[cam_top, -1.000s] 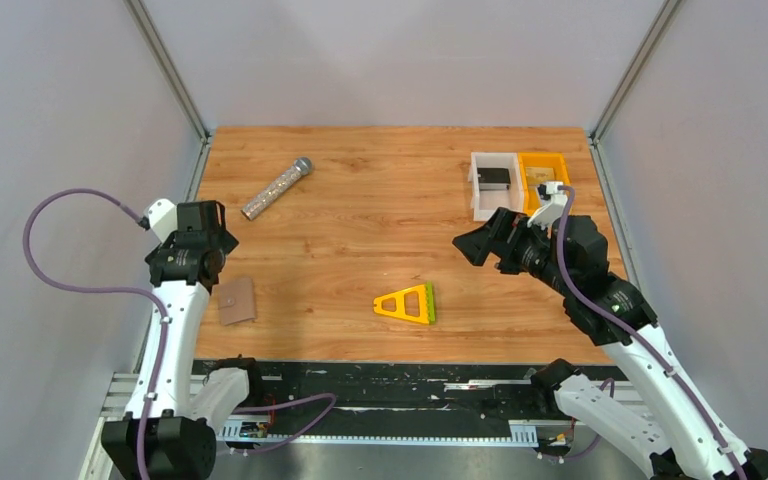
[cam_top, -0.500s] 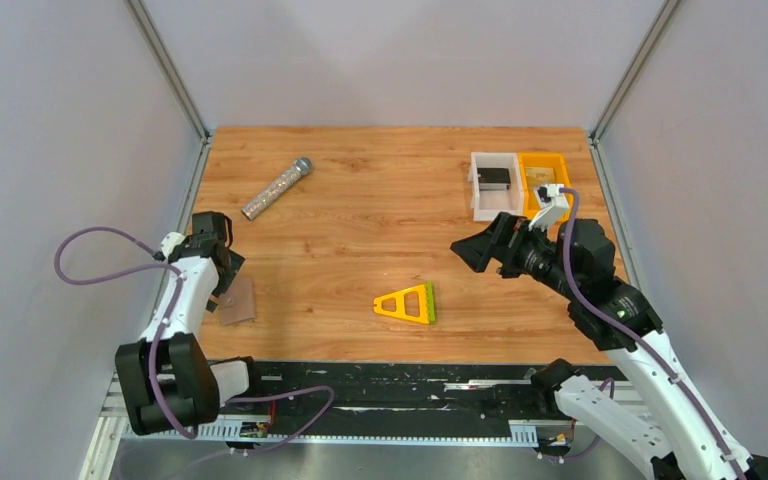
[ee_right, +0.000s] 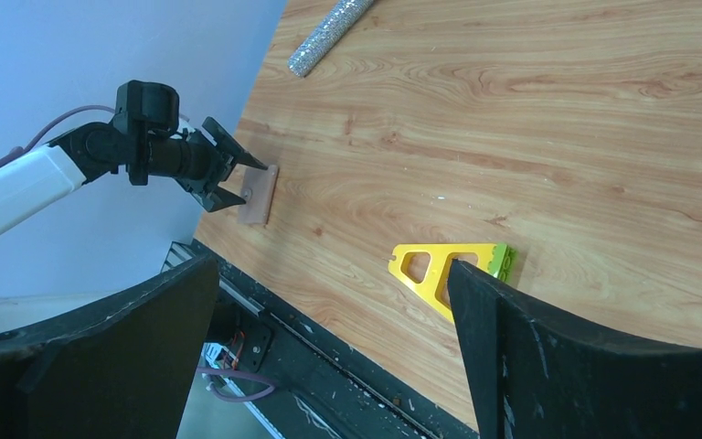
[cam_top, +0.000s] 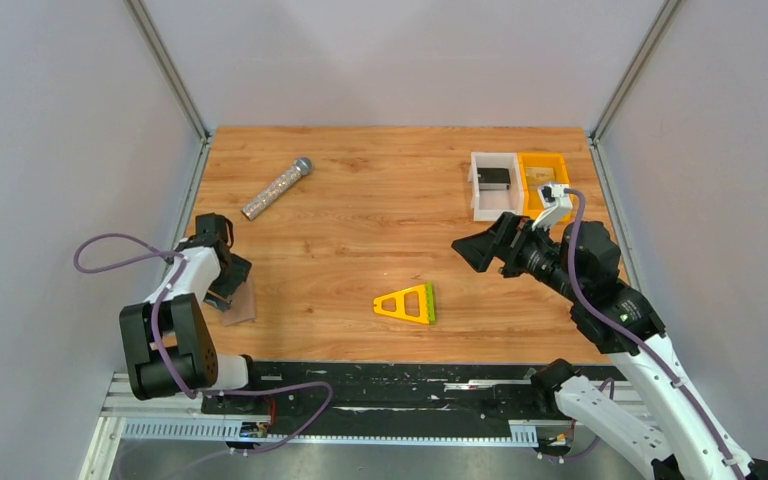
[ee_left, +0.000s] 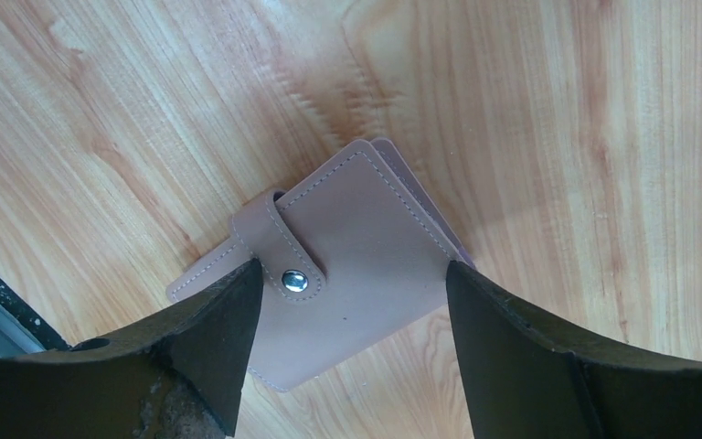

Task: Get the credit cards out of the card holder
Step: Open the card holder at the center of the board.

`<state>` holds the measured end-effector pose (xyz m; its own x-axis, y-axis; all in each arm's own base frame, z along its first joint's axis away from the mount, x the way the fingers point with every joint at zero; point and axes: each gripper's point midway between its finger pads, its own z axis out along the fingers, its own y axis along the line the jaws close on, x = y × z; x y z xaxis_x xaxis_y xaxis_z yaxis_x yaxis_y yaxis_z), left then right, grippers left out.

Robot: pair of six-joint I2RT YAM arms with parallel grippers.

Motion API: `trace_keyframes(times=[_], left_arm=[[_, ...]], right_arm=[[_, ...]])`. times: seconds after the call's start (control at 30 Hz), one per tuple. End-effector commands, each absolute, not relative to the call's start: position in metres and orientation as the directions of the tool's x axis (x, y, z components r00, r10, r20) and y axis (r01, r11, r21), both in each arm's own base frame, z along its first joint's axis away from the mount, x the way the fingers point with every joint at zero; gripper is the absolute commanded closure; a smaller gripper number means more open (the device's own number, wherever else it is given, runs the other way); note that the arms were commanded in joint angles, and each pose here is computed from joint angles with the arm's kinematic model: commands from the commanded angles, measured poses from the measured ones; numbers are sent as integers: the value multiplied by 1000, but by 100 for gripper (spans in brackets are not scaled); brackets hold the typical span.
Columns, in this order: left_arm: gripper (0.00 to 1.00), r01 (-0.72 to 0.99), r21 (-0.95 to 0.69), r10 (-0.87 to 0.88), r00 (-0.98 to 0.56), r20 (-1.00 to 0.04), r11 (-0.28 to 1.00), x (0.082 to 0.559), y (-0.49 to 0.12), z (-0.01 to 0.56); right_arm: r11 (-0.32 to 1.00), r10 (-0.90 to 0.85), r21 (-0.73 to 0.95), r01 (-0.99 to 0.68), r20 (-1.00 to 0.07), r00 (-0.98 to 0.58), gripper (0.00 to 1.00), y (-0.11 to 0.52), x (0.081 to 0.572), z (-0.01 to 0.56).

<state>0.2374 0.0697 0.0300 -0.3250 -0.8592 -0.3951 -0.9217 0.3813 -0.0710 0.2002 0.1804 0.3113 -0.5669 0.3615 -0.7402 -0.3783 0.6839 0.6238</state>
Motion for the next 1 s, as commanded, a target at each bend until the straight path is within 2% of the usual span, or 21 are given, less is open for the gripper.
trace_keyframes(times=[0.0, 0.17, 0.63, 0.97], left_arm=[[21, -897, -186, -905, -356, -235, 401, 250, 35, 10], [25, -877, -250, -912, -388, -134, 410, 241, 5, 3], [28, -766, -374, -836, -545, -54, 523, 227, -82, 17], [29, -665, -450, -762, -645, -57, 596, 223, -136, 44]], right_arm=[[684, 370, 604, -409, -771, -519, 1, 179, 203, 321], [691, 377, 609, -389, -763, -525, 1, 178, 206, 315], [682, 390, 639, -356, -729, -563, 2, 184, 211, 305], [705, 380, 634, -319, -716, -585, 3, 185, 219, 289]])
